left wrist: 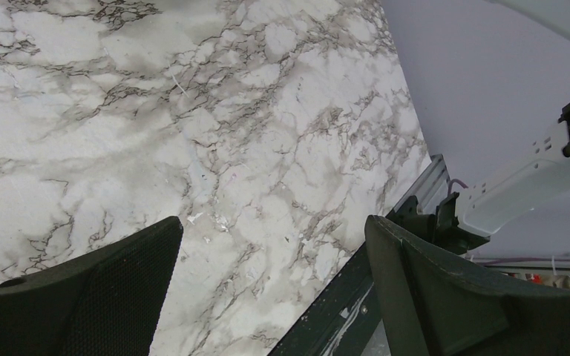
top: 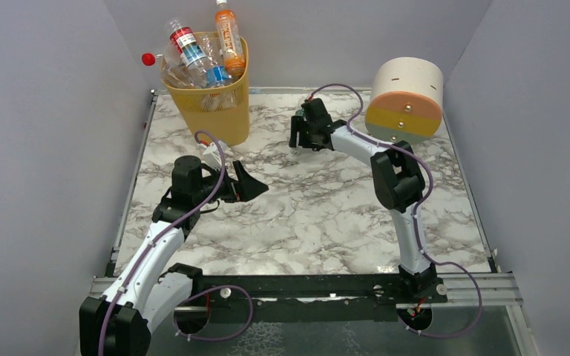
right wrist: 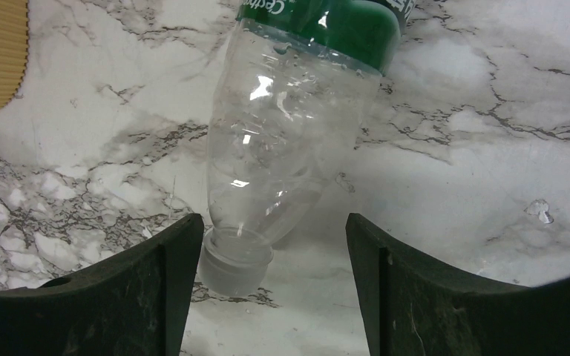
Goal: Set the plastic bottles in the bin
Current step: Pick up the plastic bottle at the center of the board.
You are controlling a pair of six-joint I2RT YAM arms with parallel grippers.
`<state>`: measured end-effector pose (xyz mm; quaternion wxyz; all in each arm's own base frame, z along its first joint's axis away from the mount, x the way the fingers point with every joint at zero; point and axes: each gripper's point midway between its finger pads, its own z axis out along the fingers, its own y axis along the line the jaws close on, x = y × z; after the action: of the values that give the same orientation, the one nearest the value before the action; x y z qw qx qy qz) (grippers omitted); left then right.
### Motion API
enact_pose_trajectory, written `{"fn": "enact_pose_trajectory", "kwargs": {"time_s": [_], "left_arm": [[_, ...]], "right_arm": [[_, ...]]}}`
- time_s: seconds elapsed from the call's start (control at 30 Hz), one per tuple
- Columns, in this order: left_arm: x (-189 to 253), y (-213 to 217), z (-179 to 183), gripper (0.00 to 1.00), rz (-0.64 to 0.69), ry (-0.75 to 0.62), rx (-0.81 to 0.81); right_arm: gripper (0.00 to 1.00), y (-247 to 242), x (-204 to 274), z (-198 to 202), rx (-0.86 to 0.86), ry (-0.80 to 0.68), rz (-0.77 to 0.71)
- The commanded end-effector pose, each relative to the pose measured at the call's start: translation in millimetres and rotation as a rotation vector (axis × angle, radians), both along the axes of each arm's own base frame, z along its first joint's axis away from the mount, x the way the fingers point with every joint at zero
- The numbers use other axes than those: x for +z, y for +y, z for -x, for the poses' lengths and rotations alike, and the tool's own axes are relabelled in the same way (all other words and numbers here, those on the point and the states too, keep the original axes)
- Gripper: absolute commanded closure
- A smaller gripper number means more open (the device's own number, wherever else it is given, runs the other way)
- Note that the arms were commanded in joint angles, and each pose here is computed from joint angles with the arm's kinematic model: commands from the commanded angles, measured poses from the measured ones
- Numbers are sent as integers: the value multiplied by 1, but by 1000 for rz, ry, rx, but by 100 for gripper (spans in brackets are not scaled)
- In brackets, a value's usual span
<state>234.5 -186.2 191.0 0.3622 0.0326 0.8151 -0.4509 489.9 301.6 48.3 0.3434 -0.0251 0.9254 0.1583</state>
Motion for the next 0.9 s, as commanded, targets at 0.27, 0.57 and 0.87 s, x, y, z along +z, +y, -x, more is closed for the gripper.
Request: {"fn": "enact_pose_trajectory", "kwargs": {"time_s": [0.27, 0.57, 0.87], "left_arm": [[-8, -5, 5, 1, 13, 4, -27], [-8, -6, -2, 1, 12, 3, -26], [-6, -9, -17, 1, 46, 10, 11]], "right_arm": [[50, -3, -25, -12, -21, 13, 21], [79, -8, -12, 2, 21, 0, 19], [85, -17, 17, 45, 103, -3, -25]]}}
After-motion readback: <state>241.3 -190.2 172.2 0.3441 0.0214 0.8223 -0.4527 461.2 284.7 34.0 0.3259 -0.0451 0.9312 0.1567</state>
